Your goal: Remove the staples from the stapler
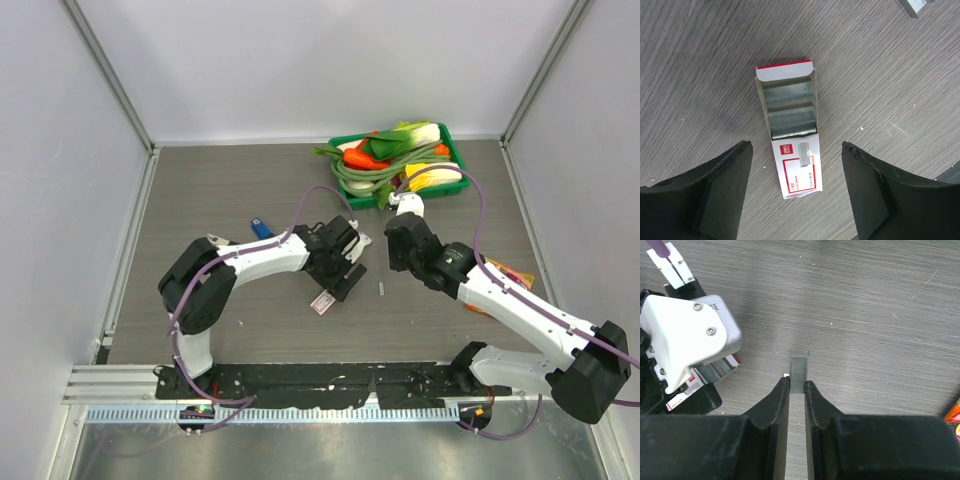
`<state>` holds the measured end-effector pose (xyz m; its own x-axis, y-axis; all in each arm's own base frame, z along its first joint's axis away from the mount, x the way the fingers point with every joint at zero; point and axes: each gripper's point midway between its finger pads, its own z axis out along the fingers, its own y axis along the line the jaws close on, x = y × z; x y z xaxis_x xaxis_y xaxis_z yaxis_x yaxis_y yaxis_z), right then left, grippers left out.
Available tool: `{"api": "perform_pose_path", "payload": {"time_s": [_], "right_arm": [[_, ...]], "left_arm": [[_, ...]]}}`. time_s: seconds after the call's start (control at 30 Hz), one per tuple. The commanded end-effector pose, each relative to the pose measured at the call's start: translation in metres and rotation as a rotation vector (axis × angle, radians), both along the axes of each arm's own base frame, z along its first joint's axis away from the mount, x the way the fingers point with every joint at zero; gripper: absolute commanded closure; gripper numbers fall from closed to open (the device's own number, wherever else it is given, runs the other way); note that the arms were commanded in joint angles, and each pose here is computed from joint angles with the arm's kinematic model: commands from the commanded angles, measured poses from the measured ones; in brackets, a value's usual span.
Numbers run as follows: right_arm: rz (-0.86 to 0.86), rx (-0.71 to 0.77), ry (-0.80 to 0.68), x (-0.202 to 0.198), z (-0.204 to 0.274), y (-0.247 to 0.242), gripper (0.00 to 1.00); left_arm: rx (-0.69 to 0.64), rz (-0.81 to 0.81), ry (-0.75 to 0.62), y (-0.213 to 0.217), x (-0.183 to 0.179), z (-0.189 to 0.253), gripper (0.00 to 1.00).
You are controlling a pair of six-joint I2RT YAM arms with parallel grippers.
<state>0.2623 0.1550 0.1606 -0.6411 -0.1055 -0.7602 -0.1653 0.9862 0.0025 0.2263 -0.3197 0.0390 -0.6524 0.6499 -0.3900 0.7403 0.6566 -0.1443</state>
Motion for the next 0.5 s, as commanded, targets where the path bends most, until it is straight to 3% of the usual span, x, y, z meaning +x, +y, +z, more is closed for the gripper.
{"api": "perform_pose_path", "payload": {"time_s": [0.0,0.3,0.47], "right_arm": [[0.016,0.034,-0.05,0.008,0.022,0.005,0.93],[0.021,0.037,-0.052,0.01,0.02,0.004,0.93],[0.017,0.047,-0.056,0.012,0.021,0.002,0.93]], "left_arm": [[0.011,-0.03,0.023,-0.009,0.001,0.004,0.24],[0.055,-0.022,0.038,-0.008,0.001,-0.008,0.22],[0.063,-0.033,0.027,-0.004,0.0,-0.009,0.32]]}}
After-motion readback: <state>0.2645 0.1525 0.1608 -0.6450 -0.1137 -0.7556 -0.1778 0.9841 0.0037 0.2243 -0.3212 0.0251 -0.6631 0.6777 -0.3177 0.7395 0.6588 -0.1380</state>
